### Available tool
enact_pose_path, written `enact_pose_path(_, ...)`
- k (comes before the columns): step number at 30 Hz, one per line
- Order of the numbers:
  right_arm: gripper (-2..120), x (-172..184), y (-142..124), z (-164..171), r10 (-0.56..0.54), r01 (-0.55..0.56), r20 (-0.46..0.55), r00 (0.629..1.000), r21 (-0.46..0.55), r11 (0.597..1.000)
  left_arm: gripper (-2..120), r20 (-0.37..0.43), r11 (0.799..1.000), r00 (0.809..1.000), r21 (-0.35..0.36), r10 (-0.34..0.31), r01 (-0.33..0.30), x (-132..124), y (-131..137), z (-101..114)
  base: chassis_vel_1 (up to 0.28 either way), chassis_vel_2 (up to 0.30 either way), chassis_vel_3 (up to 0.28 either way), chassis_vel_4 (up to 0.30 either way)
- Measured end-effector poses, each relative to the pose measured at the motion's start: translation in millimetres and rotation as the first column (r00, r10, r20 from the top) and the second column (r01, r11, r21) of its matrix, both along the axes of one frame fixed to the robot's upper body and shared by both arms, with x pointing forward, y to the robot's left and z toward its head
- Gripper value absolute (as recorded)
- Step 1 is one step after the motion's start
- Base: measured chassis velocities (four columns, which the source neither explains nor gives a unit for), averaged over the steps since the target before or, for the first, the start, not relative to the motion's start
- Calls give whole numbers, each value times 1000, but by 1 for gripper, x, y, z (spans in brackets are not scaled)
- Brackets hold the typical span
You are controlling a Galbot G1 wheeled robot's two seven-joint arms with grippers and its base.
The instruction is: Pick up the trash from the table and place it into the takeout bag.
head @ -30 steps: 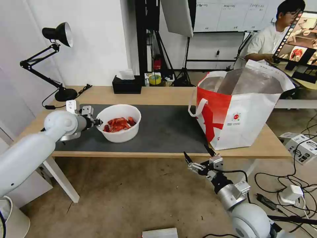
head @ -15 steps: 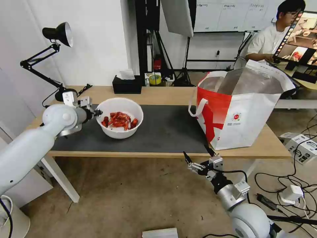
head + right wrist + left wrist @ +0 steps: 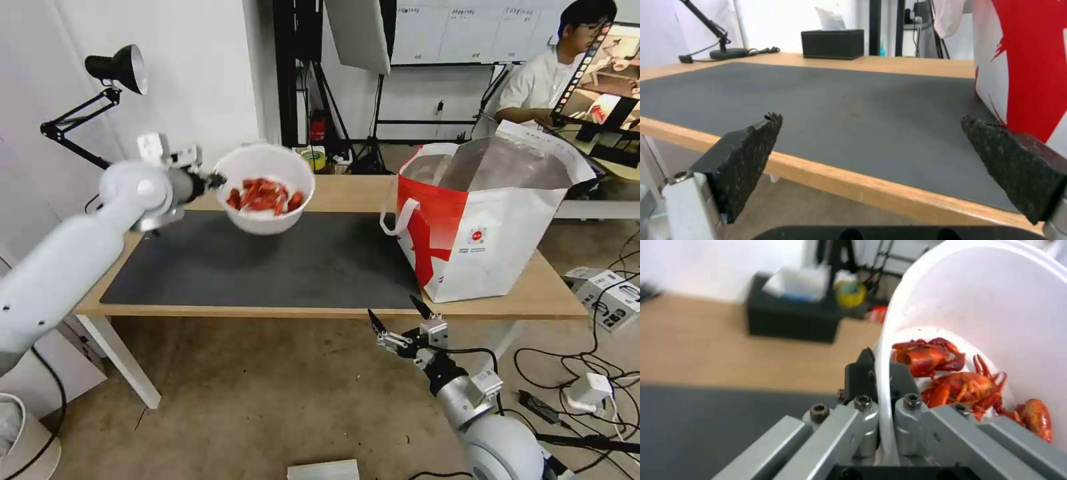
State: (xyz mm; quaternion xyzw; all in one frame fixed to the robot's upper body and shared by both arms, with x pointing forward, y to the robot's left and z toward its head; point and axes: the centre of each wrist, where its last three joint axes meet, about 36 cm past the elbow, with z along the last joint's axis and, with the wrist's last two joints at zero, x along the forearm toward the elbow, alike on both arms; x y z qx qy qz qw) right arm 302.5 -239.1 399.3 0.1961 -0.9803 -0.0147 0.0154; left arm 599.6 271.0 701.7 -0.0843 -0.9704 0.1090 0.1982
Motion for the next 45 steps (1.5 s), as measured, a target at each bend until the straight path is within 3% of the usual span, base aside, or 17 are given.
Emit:
enact_pose_path(3,100,-1,0,0,0,0,-1,1000,-1,1000,0,26,1000,999,-15,-21,22,3,-14,17,0,0,0,0)
enact_pose_path(5,100,-1,1,1,2,-2,1,1000,1,1000,0,63,998,997,-30,-52,54,5,-35,41,0,0,0,0)
enact_pose_path(7,100,-2,1,2,2,-2,1,1000,2,1000,0,70,997,996,-33,-61,64,6,-41,45,0,0,0,0)
enact_pose_path(9,100,-6,2,3,-5,5,-2,1000,7,1000,0,104,992,987,-40,-119,123,7,-78,67,0,0,0,0)
enact_pose_path(20,100,-11,4,7,-10,10,1,1000,21,1000,0,143,977,969,-43,-202,210,18,-156,105,0,0,0,0)
enact_pose_path(28,100,-11,4,8,-11,11,4,1000,21,1000,0,145,974,966,-33,-216,223,23,-181,116,0,0,0,0)
enact_pose_path(29,100,-11,4,8,-11,11,4,1000,21,1000,0,141,974,965,-19,-222,227,26,-194,118,0,0,0,0)
enact_pose_path(45,100,-13,4,13,-8,8,10,1000,23,1000,0,117,970,963,28,-242,240,25,-261,123,0,0,0,0)
